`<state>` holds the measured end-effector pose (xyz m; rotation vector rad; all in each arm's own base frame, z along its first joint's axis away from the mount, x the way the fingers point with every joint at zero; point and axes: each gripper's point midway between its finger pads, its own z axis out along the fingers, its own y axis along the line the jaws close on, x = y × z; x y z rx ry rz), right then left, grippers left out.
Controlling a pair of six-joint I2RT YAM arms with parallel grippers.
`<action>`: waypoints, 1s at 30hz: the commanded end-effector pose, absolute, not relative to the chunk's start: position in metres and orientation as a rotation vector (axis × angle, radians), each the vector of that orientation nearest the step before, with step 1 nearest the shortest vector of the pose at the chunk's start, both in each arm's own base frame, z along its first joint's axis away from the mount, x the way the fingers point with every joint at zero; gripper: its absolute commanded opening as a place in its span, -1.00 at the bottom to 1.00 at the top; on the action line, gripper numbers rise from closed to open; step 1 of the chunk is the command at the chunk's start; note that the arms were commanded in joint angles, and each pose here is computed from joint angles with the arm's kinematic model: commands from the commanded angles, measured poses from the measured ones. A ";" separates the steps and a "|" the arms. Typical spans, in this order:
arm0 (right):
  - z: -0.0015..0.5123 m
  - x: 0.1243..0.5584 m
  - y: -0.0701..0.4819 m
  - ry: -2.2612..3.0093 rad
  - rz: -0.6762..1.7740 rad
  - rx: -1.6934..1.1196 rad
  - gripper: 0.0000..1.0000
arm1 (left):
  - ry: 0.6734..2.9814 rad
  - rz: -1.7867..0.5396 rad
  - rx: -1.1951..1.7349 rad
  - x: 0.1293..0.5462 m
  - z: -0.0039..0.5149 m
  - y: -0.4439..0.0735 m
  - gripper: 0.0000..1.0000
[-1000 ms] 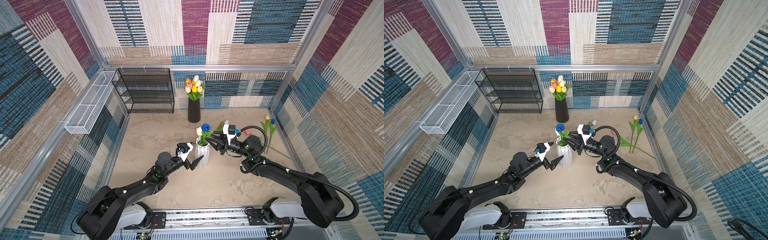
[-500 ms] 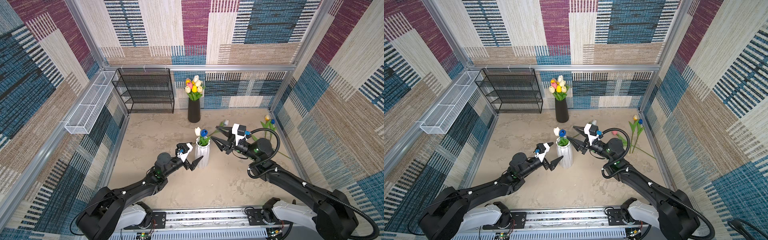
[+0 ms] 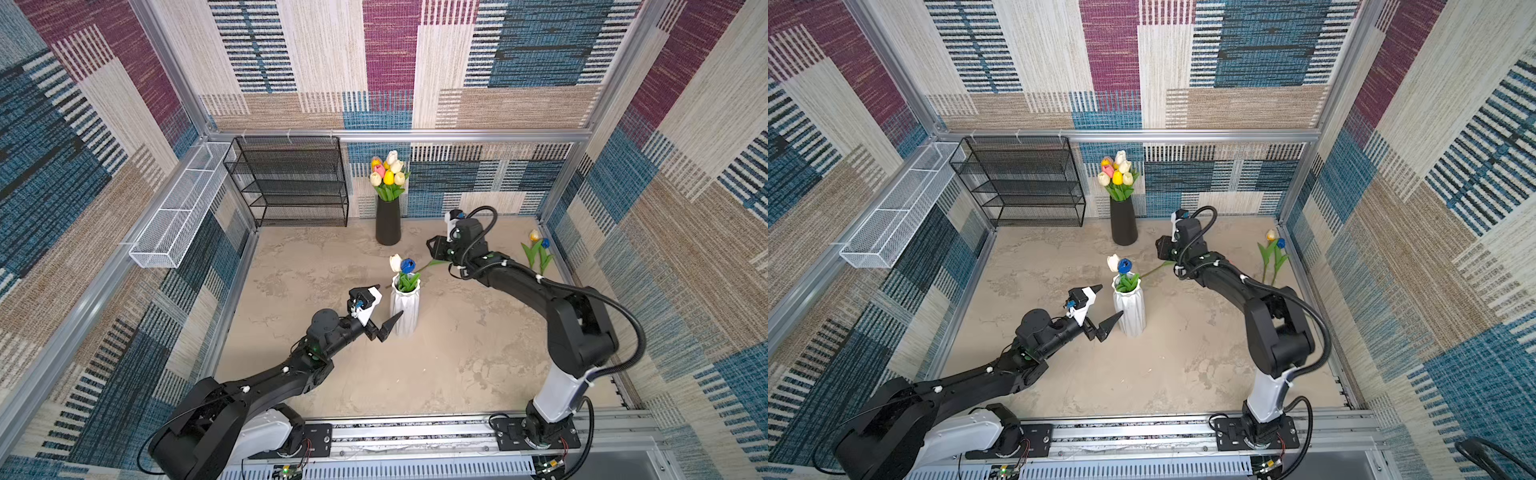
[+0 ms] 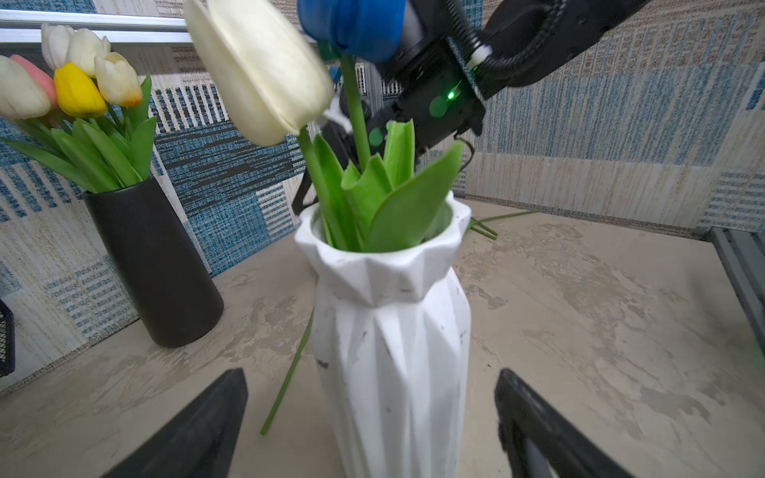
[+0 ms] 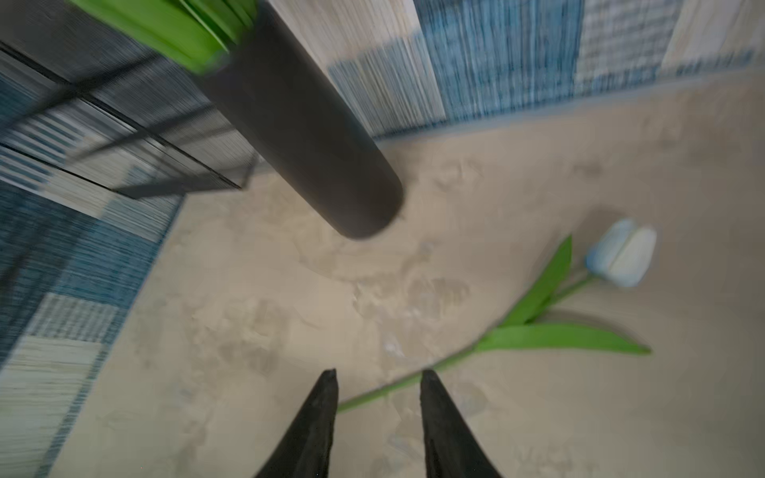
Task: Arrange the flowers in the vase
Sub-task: 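Move the right gripper down to the light blue tulip and grasp its stem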
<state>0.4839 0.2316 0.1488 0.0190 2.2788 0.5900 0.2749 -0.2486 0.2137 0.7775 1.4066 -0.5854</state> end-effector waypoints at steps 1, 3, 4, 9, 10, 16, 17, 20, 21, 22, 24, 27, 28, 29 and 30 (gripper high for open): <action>0.093 0.477 0.223 2.492 0.395 0.122 -0.26 | 1.357 -0.560 0.786 0.274 0.222 -0.248 0.92; 0.077 0.483 0.233 2.519 0.382 0.135 -0.26 | 1.359 -0.562 0.788 0.274 0.222 -0.248 0.92; 0.070 0.486 0.235 2.532 0.376 0.156 -0.24 | 1.359 -0.563 0.789 0.274 0.222 -0.248 0.92; 0.047 0.498 0.242 2.575 0.297 0.230 -0.12 | 1.377 -0.564 0.802 0.273 0.220 -0.249 0.93; 0.045 0.500 0.243 2.570 0.280 0.240 -0.12 | 1.377 -0.563 0.805 0.273 0.220 -0.249 0.92; 0.034 0.497 0.234 2.557 0.164 0.314 -0.18 | 1.367 -0.559 0.811 0.272 0.221 -0.249 0.93; 0.031 0.495 0.234 2.558 0.168 0.327 -0.20 | 1.367 -0.558 0.814 0.272 0.221 -0.249 0.93; 0.019 0.496 0.236 2.568 0.174 0.337 -0.21 | 1.367 -0.553 0.816 0.272 0.220 -0.249 0.93; 0.016 0.498 0.235 2.567 0.158 0.339 -0.21 | 1.369 -0.551 0.818 0.272 0.219 -0.249 0.93; 0.015 0.501 0.233 2.558 0.142 0.345 -0.22 | 1.368 -0.551 0.819 0.273 0.218 -0.249 0.93; 0.011 0.505 0.231 2.553 0.111 0.350 -0.27 | 1.366 -0.557 0.819 0.272 0.218 -0.250 0.93; -0.001 0.506 0.232 2.587 0.085 0.312 -0.36 | 1.365 -0.562 0.823 0.272 0.218 -0.251 0.93; -0.006 0.504 0.231 2.601 0.072 0.305 -0.40 | 1.368 -0.561 0.822 0.272 0.217 -0.250 0.94; -0.008 0.503 0.230 2.605 0.059 0.304 -0.46 | 1.369 -0.557 0.821 0.272 0.217 -0.250 0.93; -0.009 0.502 0.228 2.604 0.051 0.300 -0.53 | 1.368 -0.555 0.818 0.272 0.217 -0.249 0.93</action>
